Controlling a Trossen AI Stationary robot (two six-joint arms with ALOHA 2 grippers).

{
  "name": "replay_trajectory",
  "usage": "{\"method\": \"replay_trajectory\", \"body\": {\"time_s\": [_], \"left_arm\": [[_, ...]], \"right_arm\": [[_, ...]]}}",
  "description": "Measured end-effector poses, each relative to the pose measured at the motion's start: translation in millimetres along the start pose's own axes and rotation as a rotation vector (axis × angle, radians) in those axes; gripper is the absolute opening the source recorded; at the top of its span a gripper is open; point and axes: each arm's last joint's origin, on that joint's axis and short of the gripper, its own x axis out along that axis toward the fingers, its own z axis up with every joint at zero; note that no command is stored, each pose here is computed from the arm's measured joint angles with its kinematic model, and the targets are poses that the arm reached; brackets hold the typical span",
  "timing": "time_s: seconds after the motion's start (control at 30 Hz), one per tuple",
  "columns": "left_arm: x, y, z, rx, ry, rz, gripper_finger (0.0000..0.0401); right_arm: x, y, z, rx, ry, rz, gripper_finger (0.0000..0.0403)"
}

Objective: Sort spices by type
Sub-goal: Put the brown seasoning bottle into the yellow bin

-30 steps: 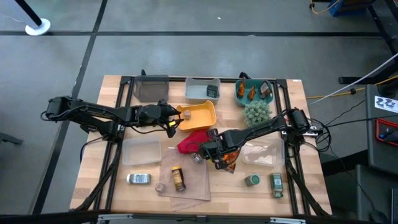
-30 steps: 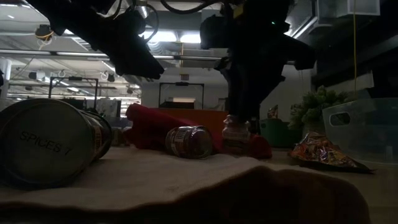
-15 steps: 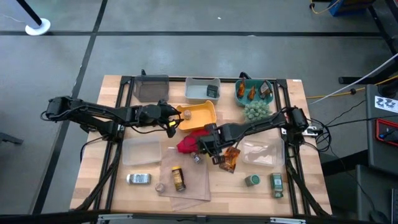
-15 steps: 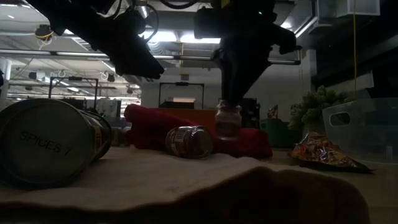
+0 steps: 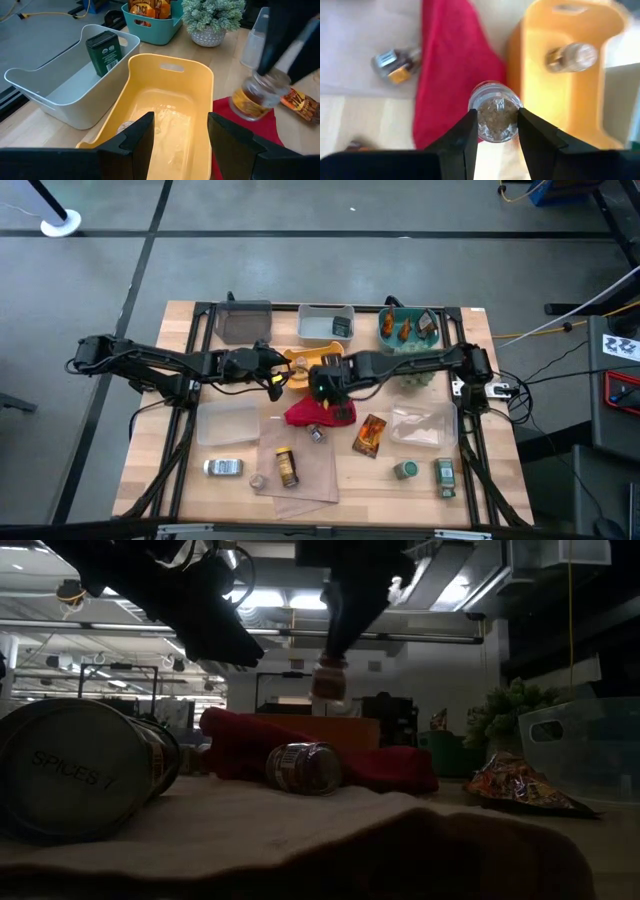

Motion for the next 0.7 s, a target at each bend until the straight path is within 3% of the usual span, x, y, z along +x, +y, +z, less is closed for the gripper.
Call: {"method": "replay_trajectory", "body": {"time_s": [0.23,0.5,0.7], "left_arm": [[0.0,0.0,0.0,0.000,0.000,0.000,0.0172],[0.0,0.0,0.0,0.000,0.000,0.000,0.0172],[0.0,0.1,-0.3,0.001,0.003,0.001,0.0172]], "right_arm": [[-11.4,-40.4,0.5,0.034,-0.052,-0.052,0.0124],[5.0,-91.3,-18.1,0.149,-0.009,-0.091,0.0124],[34.2,-115.6,-29.0,0.213,0.001,0.031,0.0124]]}}
